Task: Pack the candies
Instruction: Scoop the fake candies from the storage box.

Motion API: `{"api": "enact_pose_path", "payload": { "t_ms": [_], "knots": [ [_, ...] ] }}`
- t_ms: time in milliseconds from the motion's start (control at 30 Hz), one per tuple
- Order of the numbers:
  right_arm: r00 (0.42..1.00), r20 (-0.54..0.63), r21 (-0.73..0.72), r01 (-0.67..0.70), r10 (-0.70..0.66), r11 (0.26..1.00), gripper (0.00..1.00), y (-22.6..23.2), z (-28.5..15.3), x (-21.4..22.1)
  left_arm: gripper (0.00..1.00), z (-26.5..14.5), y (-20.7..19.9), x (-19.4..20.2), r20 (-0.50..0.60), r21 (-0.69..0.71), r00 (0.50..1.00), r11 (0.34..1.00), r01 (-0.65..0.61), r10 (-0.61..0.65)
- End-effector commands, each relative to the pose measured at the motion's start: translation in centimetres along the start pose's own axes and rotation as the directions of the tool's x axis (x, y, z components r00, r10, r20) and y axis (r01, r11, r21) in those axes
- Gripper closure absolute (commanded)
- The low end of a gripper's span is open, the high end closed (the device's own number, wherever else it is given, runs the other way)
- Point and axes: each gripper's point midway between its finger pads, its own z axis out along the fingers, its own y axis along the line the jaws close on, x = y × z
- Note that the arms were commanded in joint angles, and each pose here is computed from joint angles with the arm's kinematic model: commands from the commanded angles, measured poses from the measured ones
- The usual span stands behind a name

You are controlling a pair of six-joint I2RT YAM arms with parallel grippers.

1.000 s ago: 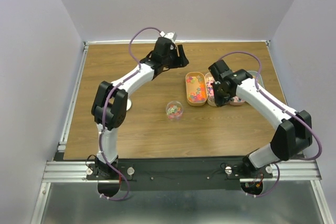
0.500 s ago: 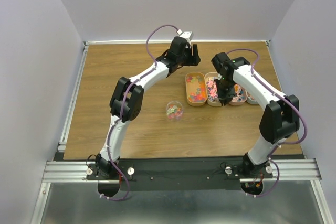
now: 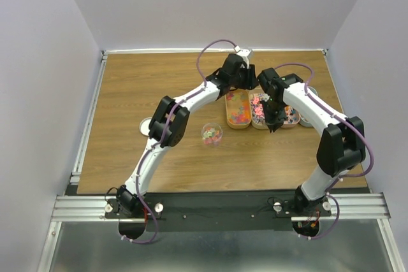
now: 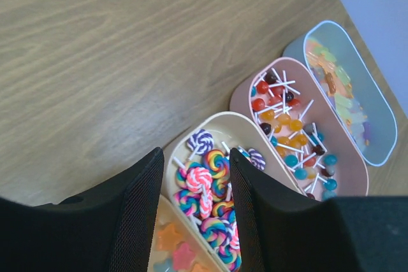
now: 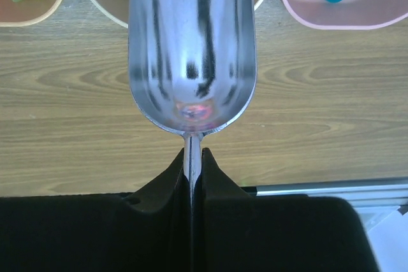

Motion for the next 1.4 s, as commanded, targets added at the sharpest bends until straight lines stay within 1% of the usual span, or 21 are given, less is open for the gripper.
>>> {"api": "enact_pose_path", "payload": {
  "t_ms": [0, 133, 233, 667, 967, 1367],
  "knots": [
    [0.998, 0.052, -0.046, 0.032, -0.030, 0.998, 0.99, 0.9, 1.5, -1.0, 0.47, 1.6, -1.0, 2.5, -0.049, 0.058, 0.997, 0.996, 0.061, -0.058],
    [0.997, 0.067, -0.041, 0.048, -0.045, 0.998, 0.99, 0.8, 1.6, -1.2, 0.46, 2.0, -0.1, 3.2, -0.048, 0.012, 0.995, 0.996, 0.085, -0.084],
    [0.995, 0.087, -0.034, 0.056, -0.053, 0.998, 0.99, 0.7, 1.6, -1.7, 0.45, 2.0, 0.5, 2.5, -0.023, -0.017, 0.997, 0.997, 0.077, -0.077],
    [0.984, 0.146, -0.055, 0.108, -0.099, 0.993, 0.99, 1.5, 2.8, -3.9, 0.45, 2.5, -0.6, 4.5, -0.074, 0.024, 0.994, 0.996, 0.080, -0.078],
    [0.973, 0.220, -0.037, 0.086, -0.076, 0.996, 0.99, 1.4, 3.2, -5.3, 0.47, 2.6, -1.1, 5.9, -0.106, 0.036, 0.991, 0.996, 0.086, -0.082],
    [0.965, 0.260, -0.014, 0.050, -0.045, 0.999, 0.99, 1.5, 6.8, -6.2, 0.48, 2.5, -1.2, 6.5, -0.120, 0.035, 0.988, 0.995, 0.098, -0.093]
  ]
}}
